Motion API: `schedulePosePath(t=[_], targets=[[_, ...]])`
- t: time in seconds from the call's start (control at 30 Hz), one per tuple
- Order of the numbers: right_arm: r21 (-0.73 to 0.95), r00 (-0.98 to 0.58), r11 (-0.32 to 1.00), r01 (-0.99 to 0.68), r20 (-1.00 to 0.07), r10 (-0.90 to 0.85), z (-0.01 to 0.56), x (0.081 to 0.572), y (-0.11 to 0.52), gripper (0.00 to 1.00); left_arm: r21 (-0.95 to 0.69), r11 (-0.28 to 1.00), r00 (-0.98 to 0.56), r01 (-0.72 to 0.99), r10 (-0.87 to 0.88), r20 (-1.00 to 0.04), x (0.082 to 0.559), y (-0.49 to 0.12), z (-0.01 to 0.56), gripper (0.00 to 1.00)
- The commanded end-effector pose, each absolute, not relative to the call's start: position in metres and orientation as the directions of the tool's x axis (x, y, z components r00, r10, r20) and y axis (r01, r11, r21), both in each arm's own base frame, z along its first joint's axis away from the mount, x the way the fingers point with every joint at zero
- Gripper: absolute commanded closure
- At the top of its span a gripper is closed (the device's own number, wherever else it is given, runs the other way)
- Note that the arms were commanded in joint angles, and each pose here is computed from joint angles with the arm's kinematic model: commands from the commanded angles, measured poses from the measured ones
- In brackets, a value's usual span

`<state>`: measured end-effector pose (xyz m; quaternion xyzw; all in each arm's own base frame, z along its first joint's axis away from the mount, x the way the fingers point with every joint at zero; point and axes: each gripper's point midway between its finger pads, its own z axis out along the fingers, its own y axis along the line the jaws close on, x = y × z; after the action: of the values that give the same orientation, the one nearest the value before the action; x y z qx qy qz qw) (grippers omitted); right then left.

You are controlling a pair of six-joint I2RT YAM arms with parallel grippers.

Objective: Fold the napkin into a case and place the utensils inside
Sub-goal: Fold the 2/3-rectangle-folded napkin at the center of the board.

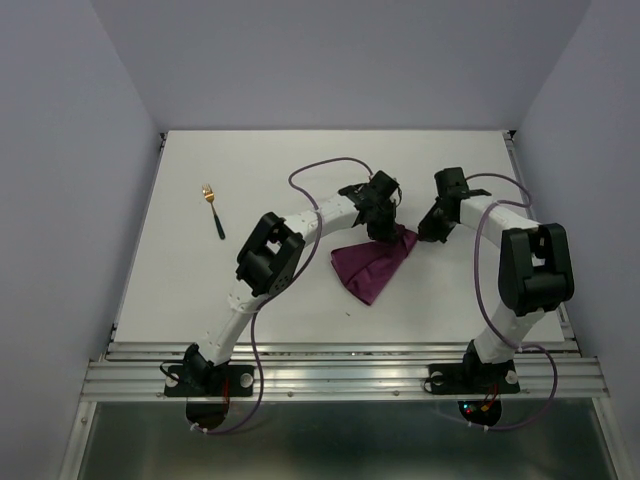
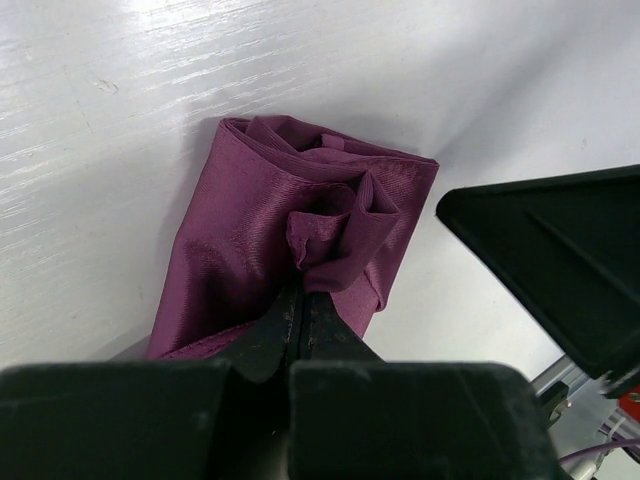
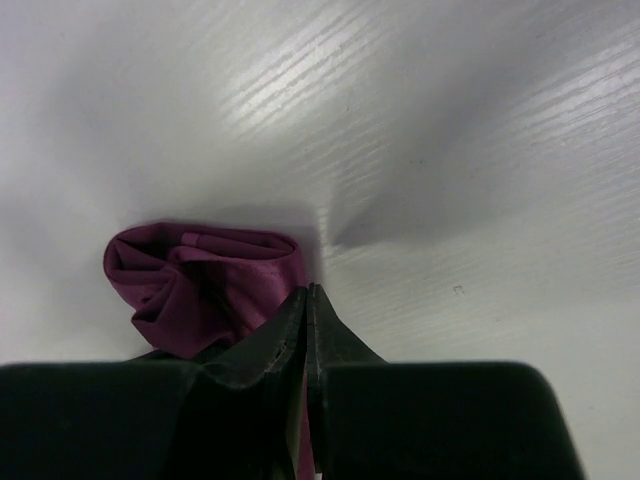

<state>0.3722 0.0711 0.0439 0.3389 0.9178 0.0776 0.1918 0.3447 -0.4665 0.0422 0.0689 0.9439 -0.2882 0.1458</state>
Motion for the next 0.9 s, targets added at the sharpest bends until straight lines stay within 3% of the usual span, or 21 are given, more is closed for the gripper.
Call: schedulePosePath(t=[0.0, 0.63, 0.87], targets=[[0.346, -0.73, 0.797, 0.495, -0.333, 0.598, 0.061, 0.375, 0.083, 0.92, -0.534, 0.805, -0.934, 0.257, 0.064, -0.353, 0.348, -0.472, 0.066, 1.0], [0.385, -0.771, 0.818, 0.427, -0.319, 0.552, 0.058, 0.385, 0.104, 0.92, -0.533, 0.805, -0.931, 0.261, 0.065, -0.358, 0.351, -0.474, 0.073, 1.0], [0.275, -0.754, 0.784, 0.556, -0.231, 0.615, 0.007, 0.367, 0.093, 0.92, -0.545, 0.799, -0.933, 0.253, 0.053, -0.356, 0.353, -0.477, 0.081, 1.0]])
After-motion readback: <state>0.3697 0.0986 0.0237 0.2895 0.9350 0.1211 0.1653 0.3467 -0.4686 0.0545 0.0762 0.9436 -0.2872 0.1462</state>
